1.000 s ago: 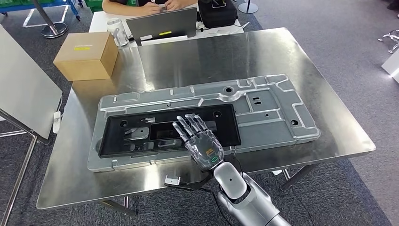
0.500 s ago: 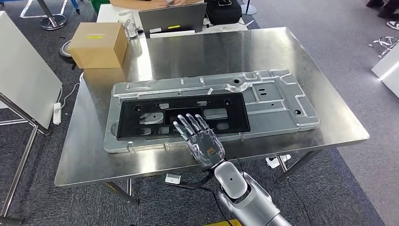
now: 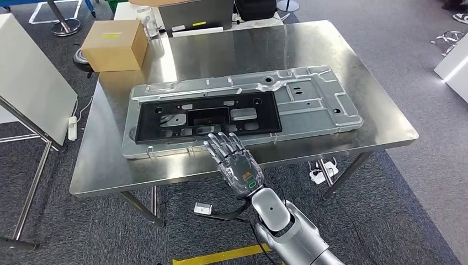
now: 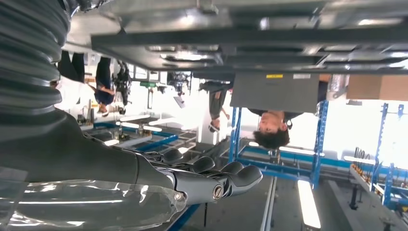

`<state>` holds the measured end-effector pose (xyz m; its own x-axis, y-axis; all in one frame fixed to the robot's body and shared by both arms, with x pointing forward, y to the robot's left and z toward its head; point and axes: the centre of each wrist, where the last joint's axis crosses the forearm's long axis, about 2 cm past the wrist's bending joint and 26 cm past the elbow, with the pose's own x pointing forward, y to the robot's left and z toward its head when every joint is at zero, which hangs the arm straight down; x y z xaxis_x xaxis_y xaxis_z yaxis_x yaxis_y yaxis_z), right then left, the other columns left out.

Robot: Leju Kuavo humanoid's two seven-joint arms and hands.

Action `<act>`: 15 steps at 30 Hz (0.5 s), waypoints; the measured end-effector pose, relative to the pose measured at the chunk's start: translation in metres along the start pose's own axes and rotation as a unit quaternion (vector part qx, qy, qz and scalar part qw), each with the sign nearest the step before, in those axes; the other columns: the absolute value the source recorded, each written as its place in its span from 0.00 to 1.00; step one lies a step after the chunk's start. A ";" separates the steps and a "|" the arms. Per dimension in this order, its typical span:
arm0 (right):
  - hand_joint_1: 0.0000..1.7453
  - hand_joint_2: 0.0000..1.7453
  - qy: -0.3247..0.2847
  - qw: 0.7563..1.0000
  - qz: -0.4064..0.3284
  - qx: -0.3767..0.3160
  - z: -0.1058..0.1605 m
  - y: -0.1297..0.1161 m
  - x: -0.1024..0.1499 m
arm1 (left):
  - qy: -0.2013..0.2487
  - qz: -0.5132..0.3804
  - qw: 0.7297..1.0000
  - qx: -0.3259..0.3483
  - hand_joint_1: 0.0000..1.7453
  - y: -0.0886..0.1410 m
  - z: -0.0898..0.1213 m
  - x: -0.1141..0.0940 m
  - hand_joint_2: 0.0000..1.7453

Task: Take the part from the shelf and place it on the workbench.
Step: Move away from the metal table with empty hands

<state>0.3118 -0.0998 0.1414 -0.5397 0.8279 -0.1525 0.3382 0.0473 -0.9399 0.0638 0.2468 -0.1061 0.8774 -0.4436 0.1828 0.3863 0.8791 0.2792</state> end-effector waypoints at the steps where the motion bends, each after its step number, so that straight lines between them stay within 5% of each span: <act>1: 0.00 1.00 0.000 1.000 0.000 0.000 0.000 0.000 0.000 | 0.000 0.000 1.000 0.000 0.00 0.000 0.000 0.000 0.00; 15: 0.00 1.00 0.001 1.000 0.000 0.001 0.001 0.001 -0.001 | -0.003 0.001 1.000 0.000 0.00 0.001 0.000 0.001 0.00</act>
<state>0.3117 -0.1007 0.1405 -0.5386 0.8287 -0.1522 0.3369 0.0463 -0.9404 0.0655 0.2470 -0.1058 0.8766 -0.4429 0.1883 0.3845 0.8798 0.2795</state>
